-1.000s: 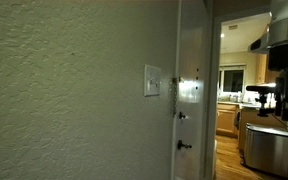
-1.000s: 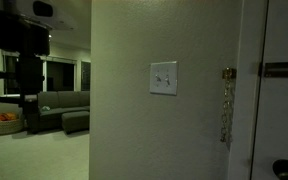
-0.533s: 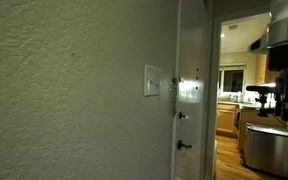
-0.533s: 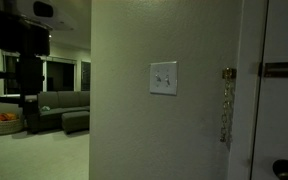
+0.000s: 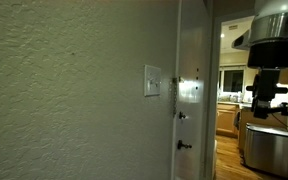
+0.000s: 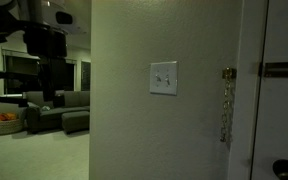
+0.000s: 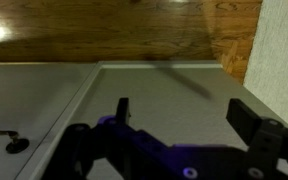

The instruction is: Flip the left switch on the wall

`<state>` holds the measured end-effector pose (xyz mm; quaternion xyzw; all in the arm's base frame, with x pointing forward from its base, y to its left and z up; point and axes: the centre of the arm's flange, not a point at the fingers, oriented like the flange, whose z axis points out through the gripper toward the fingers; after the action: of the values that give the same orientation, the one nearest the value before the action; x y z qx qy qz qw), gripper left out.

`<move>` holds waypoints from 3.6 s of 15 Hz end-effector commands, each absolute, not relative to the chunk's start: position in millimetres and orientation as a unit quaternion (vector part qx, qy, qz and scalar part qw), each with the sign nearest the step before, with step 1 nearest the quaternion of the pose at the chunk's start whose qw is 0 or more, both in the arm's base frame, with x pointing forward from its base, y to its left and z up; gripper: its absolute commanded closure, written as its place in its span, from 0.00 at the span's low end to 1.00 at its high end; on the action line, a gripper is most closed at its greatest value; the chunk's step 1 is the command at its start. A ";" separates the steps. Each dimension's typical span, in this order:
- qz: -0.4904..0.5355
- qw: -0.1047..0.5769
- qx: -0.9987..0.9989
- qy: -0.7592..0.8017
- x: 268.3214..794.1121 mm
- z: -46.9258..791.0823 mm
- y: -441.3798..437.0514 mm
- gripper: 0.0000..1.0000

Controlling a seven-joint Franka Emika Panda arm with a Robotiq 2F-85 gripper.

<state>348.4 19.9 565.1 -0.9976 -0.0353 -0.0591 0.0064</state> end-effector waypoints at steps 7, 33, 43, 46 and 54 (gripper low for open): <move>-0.128 0.001 -0.992 -0.013 440.9 587.0 52.5 0.00; -0.216 -0.009 -0.976 -0.017 549.6 650.6 33.5 0.33; -0.280 -0.006 -0.960 -0.005 580.6 671.5 14.6 0.78; -0.287 -0.010 -0.958 -0.004 588.8 666.5 9.3 0.77; -0.296 -0.028 -0.955 0.010 594.3 669.6 -12.1 0.96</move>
<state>591.6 -4.3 665.9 -0.9587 0.0060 -0.2838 -0.0188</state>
